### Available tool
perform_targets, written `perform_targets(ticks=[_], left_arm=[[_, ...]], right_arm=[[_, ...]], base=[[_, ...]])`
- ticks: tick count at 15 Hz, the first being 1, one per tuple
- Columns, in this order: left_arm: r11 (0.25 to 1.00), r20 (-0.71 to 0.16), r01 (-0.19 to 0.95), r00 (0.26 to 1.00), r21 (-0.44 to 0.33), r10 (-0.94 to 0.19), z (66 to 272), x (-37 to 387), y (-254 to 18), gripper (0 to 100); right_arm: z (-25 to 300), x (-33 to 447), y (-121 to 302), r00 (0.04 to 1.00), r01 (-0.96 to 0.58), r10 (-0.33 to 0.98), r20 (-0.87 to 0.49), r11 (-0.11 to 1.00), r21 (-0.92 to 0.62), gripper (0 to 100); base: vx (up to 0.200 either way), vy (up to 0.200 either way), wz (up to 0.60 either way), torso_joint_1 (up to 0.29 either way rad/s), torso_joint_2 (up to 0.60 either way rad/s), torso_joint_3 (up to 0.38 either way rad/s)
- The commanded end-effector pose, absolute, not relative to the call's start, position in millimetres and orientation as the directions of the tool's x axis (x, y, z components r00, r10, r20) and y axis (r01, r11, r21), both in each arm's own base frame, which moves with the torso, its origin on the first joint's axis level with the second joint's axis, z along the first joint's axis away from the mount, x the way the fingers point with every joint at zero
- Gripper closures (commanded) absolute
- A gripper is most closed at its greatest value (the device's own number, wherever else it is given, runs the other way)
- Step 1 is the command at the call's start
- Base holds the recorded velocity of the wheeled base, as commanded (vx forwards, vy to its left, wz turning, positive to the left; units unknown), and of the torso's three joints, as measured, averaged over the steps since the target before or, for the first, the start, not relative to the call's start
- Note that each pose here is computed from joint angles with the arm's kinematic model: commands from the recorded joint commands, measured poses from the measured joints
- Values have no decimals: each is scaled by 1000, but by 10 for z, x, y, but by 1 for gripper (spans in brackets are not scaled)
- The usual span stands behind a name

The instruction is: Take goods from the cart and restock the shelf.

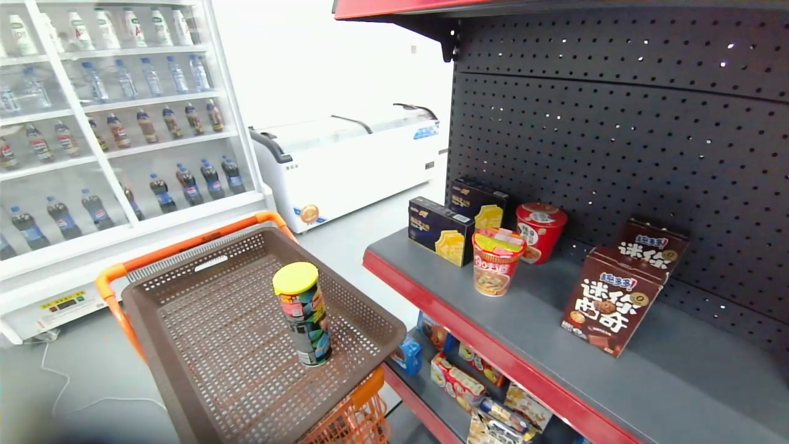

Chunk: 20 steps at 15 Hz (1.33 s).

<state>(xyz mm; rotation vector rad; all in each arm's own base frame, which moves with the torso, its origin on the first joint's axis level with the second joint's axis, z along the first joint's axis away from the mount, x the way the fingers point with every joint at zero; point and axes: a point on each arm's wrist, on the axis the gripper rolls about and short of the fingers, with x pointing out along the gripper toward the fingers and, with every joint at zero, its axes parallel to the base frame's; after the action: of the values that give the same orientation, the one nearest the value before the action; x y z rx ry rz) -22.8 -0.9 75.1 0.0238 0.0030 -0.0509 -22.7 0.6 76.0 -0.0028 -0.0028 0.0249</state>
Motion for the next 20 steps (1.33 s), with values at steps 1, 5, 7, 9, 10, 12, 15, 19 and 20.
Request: perform_targets(ticks=[1, 5, 7, 9, 10, 12, 15, 19, 20], left_arm=[[998, -8, 55, 998, 27, -55, 750, -230, -10, 0], [996, -124, 65, 991, 61, -57, 1575, -9, -11, 0], [995, -216, 89, 973, 50, -76, 1713, 175, -16, 0], [993, -323, 113, 942, 41, -94, 1680, 365, -25, 0], [989, -364, 146, 923, 26, -126, 1670, 448, -36, 0], [983, -433, 185, 886, 3, -165, 1625, 579, -49, 0], [981, -532, 192, 830, -12, -169, 1542, 767, -58, 0], [967, -559, 253, 798, -27, -224, 1515, 1163, -158, 0], [965, -571, 259, 786, -40, -235, 1470, 1338, -191, 0]], right_arm=[[760, -226, 6, 1000, -26, 26, 2, 1000, -3, 0], [760, -226, 6, 1000, -26, 26, 2, 1000, -3, 0], [760, -226, 6, 1000, -26, 26, 2, 1000, -3, 0], [760, -226, 6, 1000, -26, 26, 2, 1000, -3, 0], [760, -226, 6, 1000, -26, 26, 2, 1000, -3, 0], [760, -226, 6, 1000, -26, 26, 2, 1000, -3, 0], [760, -226, 6, 1000, -26, 26, 2, 1000, -3, 0], [760, -226, 6, 1000, -26, 26, 2, 1000, -3, 0], [760, -226, 6, 1000, -26, 26, 2, 1000, -3, 0]], base=[[0, 0, 0, 0, 0, 0], [0, 0, 0, 0, 0, 0], [0, 0, 0, 0, 0, 0], [0, 0, 0, 0, 0, 0], [0, 0, 0, 0, 0, 0], [0, 0, 0, 0, 0, 0], [0, 0, 0, 0, 0, 0], [0, 0, 0, 0, 0, 0], [0, 0, 0, 0, 0, 0]])
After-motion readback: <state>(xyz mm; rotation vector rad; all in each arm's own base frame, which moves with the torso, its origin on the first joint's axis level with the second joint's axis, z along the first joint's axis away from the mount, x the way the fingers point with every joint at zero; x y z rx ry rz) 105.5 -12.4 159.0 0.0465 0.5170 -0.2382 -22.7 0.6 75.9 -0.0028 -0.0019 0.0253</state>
